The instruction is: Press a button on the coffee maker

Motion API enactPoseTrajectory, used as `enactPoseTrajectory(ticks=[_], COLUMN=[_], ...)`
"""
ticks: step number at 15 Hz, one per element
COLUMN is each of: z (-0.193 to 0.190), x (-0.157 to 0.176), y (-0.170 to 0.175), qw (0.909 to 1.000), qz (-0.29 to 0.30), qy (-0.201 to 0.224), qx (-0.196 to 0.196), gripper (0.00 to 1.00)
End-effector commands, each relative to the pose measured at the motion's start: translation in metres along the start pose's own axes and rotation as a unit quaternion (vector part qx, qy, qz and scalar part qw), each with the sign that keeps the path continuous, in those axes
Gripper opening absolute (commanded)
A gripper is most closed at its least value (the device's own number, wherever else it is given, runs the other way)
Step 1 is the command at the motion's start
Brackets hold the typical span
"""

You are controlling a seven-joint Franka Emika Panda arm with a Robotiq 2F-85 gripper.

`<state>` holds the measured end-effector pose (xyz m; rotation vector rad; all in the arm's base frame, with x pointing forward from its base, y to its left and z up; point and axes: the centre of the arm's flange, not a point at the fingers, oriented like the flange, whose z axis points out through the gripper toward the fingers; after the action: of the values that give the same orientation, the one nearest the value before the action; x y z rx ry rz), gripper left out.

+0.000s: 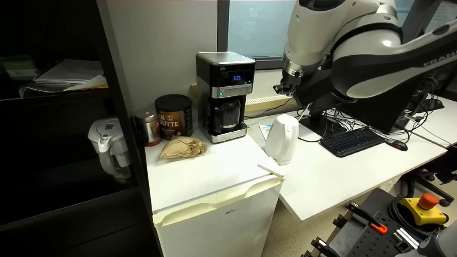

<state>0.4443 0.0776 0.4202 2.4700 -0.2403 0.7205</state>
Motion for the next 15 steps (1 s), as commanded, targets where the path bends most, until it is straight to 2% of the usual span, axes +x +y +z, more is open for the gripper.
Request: enactPoseTrajectory(ticks=[1, 15], z=[0.017, 0.069], x=[0.02, 0.063], y=[-0.012, -0.027], qw=[0.9992, 0.996], qz=[0.013, 0.042], qy=[0.037, 0.077], qx=[0.003, 0.017], gripper=[0.03, 0.03])
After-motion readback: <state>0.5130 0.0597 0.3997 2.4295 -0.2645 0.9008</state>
